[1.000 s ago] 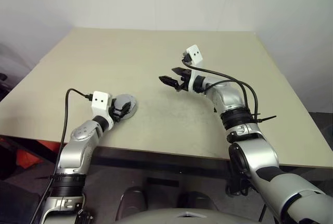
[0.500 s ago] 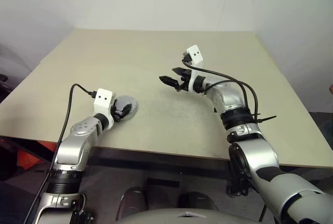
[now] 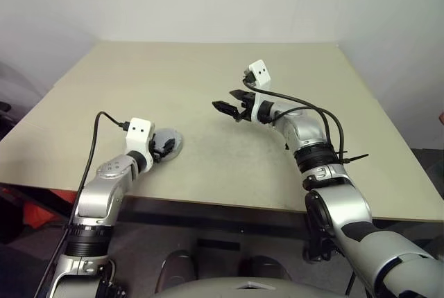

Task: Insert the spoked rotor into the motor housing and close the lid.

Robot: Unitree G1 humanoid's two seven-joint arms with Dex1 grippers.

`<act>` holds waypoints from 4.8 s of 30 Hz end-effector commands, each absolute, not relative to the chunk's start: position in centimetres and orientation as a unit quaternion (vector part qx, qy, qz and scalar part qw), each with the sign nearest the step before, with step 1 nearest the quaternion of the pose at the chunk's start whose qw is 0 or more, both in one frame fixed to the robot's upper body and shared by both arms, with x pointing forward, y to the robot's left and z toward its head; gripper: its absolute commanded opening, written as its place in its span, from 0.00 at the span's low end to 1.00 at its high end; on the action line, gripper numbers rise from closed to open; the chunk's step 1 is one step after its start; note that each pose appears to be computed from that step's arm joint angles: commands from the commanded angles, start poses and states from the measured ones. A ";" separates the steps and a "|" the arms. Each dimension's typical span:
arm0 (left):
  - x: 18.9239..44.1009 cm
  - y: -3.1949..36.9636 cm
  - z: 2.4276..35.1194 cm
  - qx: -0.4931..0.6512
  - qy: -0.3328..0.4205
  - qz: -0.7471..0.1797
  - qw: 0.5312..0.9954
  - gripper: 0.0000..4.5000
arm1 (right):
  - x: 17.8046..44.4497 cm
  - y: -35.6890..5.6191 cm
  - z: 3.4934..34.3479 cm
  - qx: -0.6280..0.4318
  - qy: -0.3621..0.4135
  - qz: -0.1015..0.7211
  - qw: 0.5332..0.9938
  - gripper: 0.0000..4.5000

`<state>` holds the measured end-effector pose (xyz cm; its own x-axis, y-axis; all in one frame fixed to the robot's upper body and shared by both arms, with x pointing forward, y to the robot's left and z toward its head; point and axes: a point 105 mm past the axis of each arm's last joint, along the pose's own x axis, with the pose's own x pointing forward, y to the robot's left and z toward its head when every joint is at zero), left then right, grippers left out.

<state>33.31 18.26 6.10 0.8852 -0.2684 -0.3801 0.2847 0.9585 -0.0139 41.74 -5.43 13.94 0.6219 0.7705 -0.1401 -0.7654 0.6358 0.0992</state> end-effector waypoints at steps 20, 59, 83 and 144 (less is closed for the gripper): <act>29.7 20.6 -0.3 0.017 0.376 -0.098 0.921 0.68 | 42.3 -6.3 15.7 0.012 0.065 0.405 0.912 1.00; 29.6 21.0 -0.1 0.028 0.360 -0.109 0.926 0.68 | 40.3 -10.0 17.4 0.084 0.103 0.425 0.895 1.00; 30.1 20.7 0.1 0.031 0.351 -0.111 0.929 0.68 | 37.0 1.8 13.8 0.012 0.115 0.544 0.831 0.01; 30.5 19.3 0.2 0.028 0.344 -0.129 0.930 0.68 | 40.8 0.0 11.9 0.230 0.265 0.402 0.846 0.01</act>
